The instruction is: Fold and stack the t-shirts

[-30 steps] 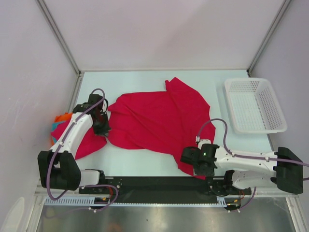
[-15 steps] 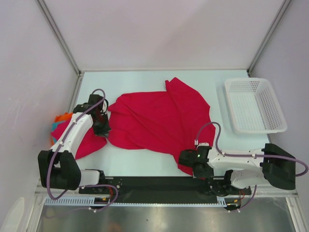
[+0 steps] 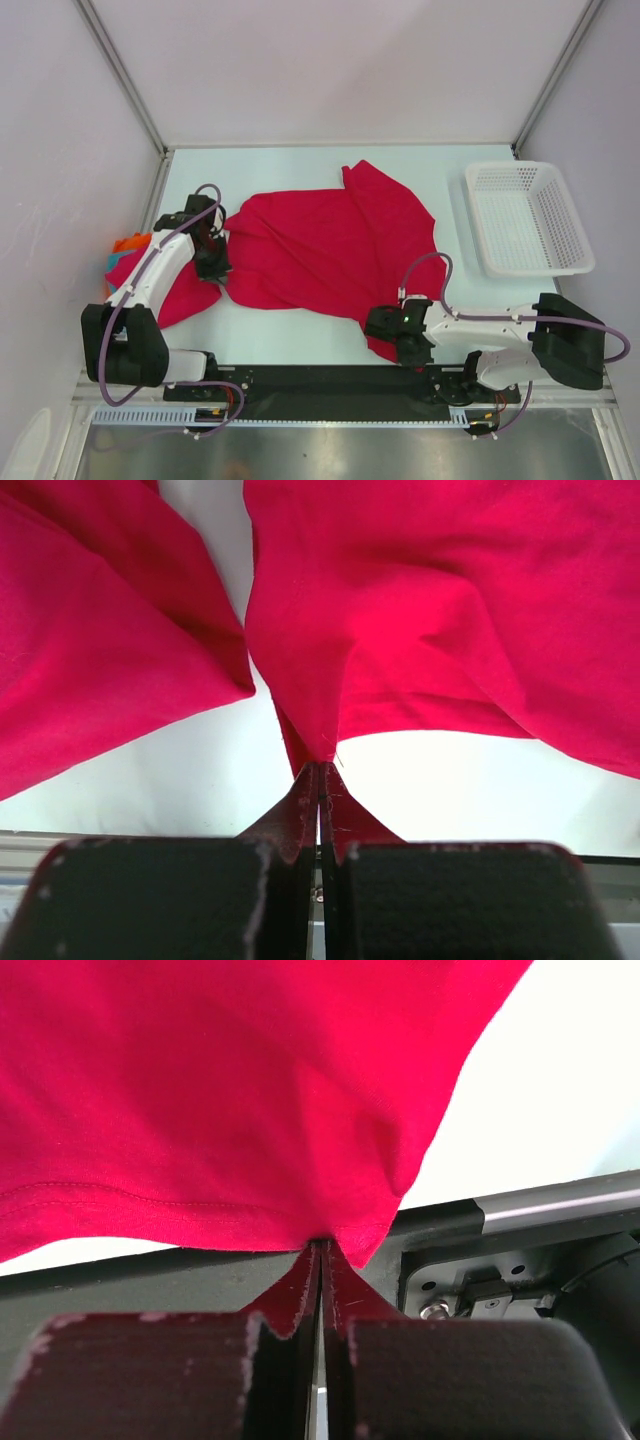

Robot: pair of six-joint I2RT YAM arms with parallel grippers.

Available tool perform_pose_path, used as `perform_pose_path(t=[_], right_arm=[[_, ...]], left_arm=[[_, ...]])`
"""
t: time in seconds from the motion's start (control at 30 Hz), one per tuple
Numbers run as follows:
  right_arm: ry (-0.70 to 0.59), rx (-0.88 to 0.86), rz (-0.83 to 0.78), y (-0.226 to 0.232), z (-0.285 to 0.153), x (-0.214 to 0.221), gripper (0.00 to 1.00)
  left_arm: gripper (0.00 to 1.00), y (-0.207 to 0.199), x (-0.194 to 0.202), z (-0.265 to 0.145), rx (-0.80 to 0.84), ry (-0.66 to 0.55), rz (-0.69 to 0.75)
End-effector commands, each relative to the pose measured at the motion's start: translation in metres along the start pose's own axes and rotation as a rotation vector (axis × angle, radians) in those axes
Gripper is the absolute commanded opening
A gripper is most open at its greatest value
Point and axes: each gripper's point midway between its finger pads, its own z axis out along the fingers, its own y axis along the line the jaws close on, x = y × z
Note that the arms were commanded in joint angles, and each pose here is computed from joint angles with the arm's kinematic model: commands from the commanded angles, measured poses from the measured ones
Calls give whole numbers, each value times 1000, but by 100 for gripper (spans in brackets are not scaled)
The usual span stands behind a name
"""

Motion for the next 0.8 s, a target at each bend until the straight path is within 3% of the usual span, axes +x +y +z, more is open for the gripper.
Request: perform_pose_path(t=[0.0, 0.77], right_arm=[[-15, 16, 29, 2, 16, 4, 0], [-180, 11, 28, -1, -26, -28, 0]], left_arm=[[0, -12, -13, -9, 56, -49, 30], [0, -11, -10, -12, 63, -71, 22]])
